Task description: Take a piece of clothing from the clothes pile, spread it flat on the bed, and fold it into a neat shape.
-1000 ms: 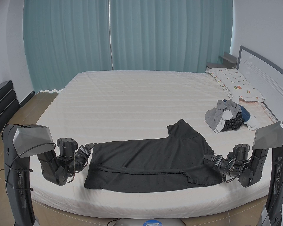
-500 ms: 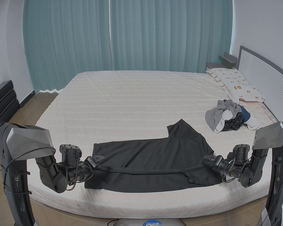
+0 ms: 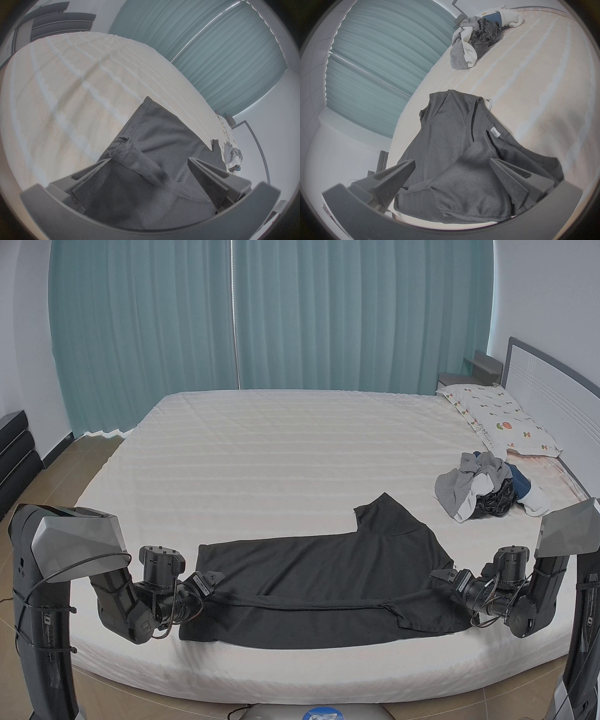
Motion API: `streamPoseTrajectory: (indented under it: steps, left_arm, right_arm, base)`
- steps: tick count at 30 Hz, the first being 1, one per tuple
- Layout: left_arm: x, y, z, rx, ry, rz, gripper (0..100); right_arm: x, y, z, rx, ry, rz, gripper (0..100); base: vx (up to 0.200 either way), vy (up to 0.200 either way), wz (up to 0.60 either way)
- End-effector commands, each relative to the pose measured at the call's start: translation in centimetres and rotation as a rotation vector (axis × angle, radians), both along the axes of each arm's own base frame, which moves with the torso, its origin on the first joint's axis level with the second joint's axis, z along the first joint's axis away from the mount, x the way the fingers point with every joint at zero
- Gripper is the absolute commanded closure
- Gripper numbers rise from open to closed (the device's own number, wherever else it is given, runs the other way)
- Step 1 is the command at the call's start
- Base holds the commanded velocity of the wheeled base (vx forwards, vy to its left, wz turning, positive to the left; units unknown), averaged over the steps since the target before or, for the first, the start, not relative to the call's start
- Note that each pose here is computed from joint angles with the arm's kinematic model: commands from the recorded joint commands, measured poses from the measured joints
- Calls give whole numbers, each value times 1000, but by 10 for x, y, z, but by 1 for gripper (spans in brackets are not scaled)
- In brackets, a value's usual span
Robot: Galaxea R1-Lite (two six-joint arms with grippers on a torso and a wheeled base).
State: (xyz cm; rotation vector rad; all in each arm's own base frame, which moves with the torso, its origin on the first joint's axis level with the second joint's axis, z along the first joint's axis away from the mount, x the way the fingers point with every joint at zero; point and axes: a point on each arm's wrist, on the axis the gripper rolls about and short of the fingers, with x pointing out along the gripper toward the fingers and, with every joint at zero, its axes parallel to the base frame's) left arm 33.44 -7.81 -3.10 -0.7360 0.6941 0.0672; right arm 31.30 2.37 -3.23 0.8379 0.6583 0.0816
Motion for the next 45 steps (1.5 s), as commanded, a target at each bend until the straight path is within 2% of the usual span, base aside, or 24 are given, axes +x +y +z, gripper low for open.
streamPoseTrajectory:
  steps: [1,6,7,12,23,27,39,45]
  left_arm:
    - [4,1,-6,5,3,8,0]
    - [14,9,0,13,-38,62,0]
    - [14,9,0,13,-38,62,100]
    - [18,12,-10,22,-18,75,100]
    - [19,21,-10,24,-20,99,100]
    - [17,28,-11,22,-13,120,100]
    - [17,28,-12,23,-10,119,100]
    - [16,27,-13,23,-7,117,100]
  right_arm:
    - [0,0,0,0,1,1,0]
    - [0,0,0,0,1,1,0]
    - [0,0,0,0,1,1,0]
    - [0,0,0,-11,-3,8,0]
    - [2,-4,2,-22,-19,-1,0]
    - [6,-7,3,-53,-43,-16,0]
    - [27,-23,-5,-119,-96,-38,0]
    - [30,-33,-12,-174,-107,-15,0]
  base:
    - [0,0,0]
    - [0,0,0]
    - [0,0,0]
    - [0,0,0]
    - [0,0,0]
    - [0,0,0]
    - [0,0,0]
    - [0,0,0]
